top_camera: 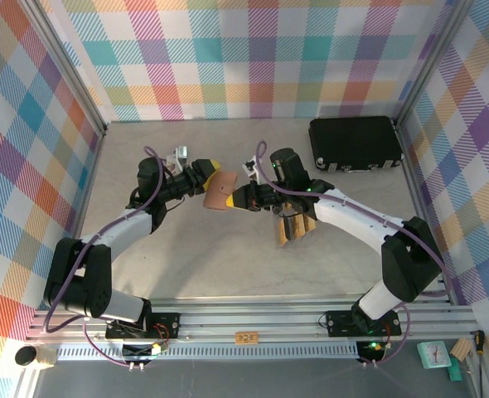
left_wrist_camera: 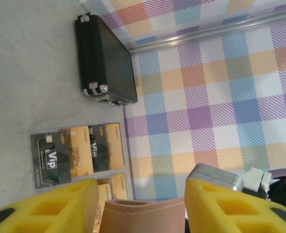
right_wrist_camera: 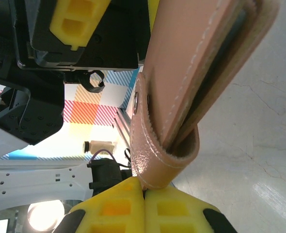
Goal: Put the credit cards into the card holder
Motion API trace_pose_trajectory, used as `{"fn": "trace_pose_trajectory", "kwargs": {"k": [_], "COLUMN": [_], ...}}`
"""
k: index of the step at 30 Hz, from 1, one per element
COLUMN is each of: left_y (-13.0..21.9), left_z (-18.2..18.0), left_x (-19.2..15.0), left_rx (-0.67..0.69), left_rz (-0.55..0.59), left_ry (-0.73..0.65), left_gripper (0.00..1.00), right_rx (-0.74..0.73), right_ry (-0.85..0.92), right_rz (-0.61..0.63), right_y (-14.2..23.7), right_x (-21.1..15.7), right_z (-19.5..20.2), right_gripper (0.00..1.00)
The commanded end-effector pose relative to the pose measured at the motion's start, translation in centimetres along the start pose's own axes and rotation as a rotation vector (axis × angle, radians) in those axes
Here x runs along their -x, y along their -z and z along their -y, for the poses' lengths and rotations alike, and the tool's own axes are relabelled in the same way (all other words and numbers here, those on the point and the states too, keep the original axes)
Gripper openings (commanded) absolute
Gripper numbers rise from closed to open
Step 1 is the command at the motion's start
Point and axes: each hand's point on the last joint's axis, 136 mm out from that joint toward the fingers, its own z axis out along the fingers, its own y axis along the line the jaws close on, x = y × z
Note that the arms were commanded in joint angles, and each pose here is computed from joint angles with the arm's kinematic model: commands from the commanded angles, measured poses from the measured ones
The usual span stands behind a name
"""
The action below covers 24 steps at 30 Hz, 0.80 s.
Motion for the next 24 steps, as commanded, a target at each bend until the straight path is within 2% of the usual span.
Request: {"fn": "trace_pose_trajectory", "kwargs": {"k": [1,6,14,15,18,19,20,24], "left_y": [-0.3,-0.4,-0.3,-0.3,-0.2,-0.1,0.0,0.4], "left_z": [0.9,1.1,1.0,0.9,0.7,0.6,0.3,-0.4], "left_x": [-0.5,-0.6,-0.7,-0.8,-0.8,-0.8,-0.7,-0.8], "left_rx": [-0.047,-0.055,-0.049,-0.049,-0.041,-0.036,-0.022,0.046], "left_rz": [-0.021,-0.027,-0.023,-0.024,-0.015,-0.008,0.001,0.043], "left_ry": [-0.032,-0.034,-0.031,-0.030,-0.032,-0.036,-0.037,-0.072], "left_gripper": [0.46,0.36,0.14,0.11,0.05,0.03,0.01,0.00], "right_rx": [0.038,0.035,0.027,0.016,-0.074,-0.113,-0.167,-0.326], "right_ry": [0.015,0.011,-0.002,-0.001,0.016,0.021,0.030,0.049], "right_rz": [0.004,0.007,0.013,0.015,0.031,0.042,0.054,0.104], "right_y": [0.0,0.0,-0.1,0.0,1.0,1.4,2.1,4.1], "right_x": [0.7,0.7,1.0,1.0,1.0,0.9,0.7,0.6], "right_z": [-0.8,-0.6,-0.1,0.1,0.9,1.3,1.7,3.2], "right_gripper": [0.00,0.00,0.00,0.04,0.42,0.51,0.57,0.68]}}
